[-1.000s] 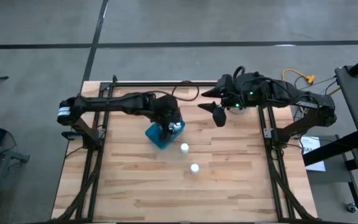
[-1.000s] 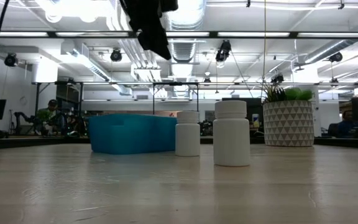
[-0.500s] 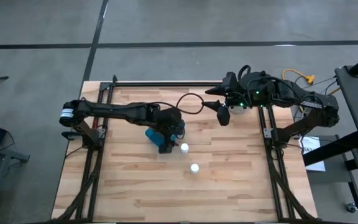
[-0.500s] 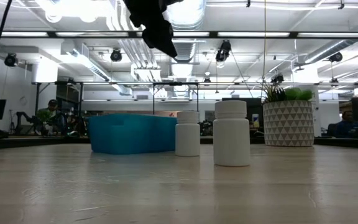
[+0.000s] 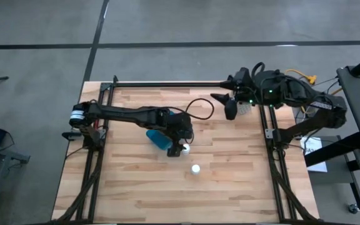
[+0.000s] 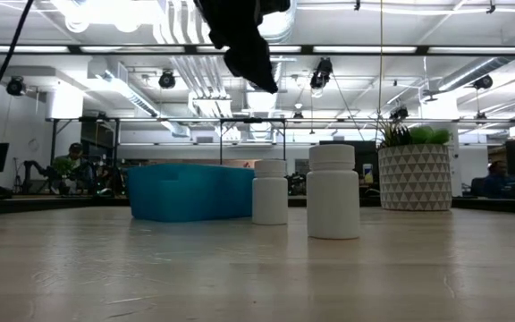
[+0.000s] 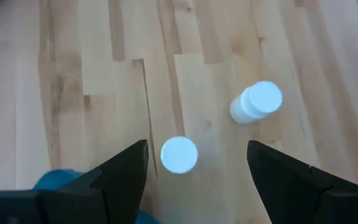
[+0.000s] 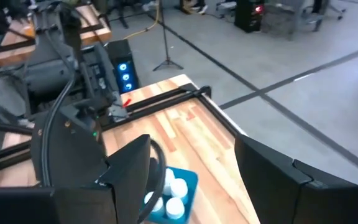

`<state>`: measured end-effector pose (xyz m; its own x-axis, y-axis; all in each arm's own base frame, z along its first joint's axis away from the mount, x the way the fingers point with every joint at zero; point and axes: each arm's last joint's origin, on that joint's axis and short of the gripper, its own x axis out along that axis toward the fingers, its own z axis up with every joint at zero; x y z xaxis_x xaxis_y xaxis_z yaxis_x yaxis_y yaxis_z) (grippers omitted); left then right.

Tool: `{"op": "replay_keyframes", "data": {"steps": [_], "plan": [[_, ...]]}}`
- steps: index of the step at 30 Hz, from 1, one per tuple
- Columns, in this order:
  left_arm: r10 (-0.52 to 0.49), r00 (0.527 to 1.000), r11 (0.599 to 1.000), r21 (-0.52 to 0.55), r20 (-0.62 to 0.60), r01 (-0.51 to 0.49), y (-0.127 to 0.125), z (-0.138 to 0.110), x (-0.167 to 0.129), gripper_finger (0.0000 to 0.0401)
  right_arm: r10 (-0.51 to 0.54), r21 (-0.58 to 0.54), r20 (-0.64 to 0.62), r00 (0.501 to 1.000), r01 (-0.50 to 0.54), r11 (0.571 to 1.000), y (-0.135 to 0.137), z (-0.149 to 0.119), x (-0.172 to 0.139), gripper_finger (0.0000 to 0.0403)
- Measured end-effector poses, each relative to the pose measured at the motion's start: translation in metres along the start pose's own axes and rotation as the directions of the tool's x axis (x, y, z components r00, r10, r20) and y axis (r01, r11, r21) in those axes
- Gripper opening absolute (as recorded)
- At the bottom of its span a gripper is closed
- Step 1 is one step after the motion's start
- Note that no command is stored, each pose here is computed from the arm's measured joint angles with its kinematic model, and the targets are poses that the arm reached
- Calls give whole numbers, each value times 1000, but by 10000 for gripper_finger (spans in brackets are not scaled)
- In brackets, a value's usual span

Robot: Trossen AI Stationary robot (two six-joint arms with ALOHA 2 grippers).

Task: Pick and place pill bottles into a basket
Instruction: Put the top white pill bottle into the blue container

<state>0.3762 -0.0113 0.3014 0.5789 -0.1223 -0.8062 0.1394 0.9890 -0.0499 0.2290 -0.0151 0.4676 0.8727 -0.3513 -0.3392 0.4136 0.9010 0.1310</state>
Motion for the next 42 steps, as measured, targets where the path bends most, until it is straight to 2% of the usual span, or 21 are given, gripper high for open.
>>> {"op": "replay_keyframes", "data": {"steps": [10,18,34,42], "plan": [[3,995,1000,18,-96,-2,1,-12,24,256,-106,70,10,994,105,992,-11,-7,-16,226],[0,992,1000,18,-129,3,3,-14,47,256,-91,72,-5,996,91,993,-11,-8,-17,226],[1,993,1000,20,-120,2,5,-14,67,256,-83,64,-23,996,84,994,-10,-11,-14,226],[-4,983,1000,12,-185,6,7,-23,88,256,-82,64,-23,996,84,994,-10,-12,-13,226]]}}
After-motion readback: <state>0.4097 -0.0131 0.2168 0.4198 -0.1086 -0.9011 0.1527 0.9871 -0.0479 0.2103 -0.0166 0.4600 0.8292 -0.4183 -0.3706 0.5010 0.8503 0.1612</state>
